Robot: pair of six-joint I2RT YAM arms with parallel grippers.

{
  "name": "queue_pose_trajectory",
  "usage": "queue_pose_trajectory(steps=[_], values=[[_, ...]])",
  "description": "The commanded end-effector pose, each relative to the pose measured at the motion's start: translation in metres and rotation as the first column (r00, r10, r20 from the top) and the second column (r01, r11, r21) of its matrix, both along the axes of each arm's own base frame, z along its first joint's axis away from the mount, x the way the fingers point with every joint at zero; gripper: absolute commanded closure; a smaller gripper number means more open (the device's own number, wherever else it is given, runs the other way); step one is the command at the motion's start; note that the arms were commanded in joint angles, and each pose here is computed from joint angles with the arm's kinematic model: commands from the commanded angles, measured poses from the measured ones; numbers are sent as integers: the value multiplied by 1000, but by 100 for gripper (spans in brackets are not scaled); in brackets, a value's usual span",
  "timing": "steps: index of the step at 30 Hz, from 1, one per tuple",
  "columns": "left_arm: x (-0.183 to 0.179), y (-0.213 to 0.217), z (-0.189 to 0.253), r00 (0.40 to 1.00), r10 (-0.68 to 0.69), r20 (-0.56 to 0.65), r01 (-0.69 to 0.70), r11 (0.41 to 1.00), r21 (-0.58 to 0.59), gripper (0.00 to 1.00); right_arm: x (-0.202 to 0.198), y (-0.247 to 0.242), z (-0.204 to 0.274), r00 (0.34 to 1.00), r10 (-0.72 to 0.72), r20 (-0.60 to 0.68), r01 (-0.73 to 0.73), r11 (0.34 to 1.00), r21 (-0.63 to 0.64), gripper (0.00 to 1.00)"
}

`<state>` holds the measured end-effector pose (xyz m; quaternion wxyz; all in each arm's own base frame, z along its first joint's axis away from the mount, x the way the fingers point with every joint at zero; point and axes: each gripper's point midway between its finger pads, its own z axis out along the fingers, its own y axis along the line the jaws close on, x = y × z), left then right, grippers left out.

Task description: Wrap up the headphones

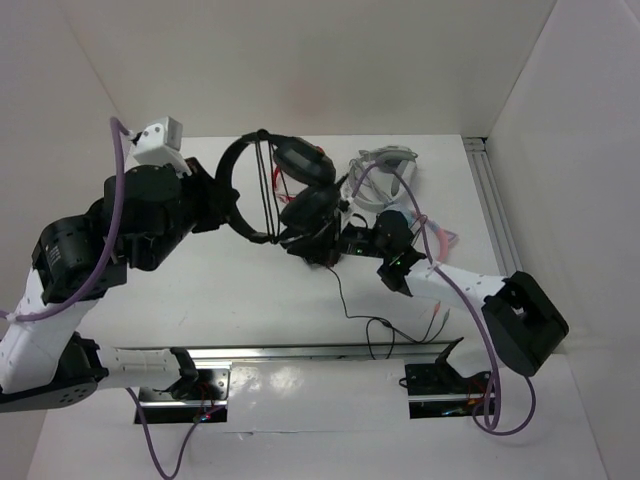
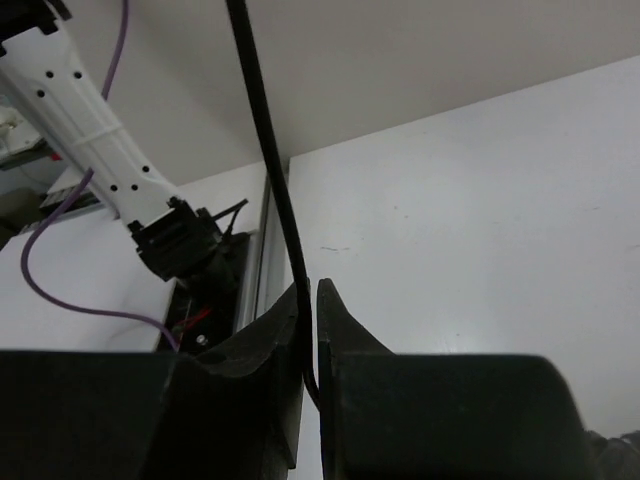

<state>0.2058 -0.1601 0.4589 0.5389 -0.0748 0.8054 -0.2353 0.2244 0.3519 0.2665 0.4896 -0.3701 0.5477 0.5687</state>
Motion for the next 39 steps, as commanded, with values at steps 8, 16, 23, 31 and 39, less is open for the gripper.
queue_pose_trajectory(steps=[8, 16, 23, 31, 39], values=[[62, 48, 43, 906, 420, 58, -400, 891, -214, 100, -82, 29, -8, 987, 158, 28, -161, 981, 107, 85], [148, 88, -18, 878, 472, -81, -477, 877, -53, 100, -129, 21, -7, 977, 201, 76, -208, 974, 88, 88], [196, 124, -68, 827, 539, -161, -540, 841, 39, 100, -146, 8, 1, 976, 198, 92, -202, 978, 45, 87], [206, 146, -145, 708, 680, -193, -597, 721, 352, 100, -133, 5, 24, 975, 103, 196, -88, 993, -83, 99], [165, 98, -212, 751, 569, -335, -269, 727, 631, 100, -58, -27, 71, 892, -195, 409, 335, 891, -306, 100]])
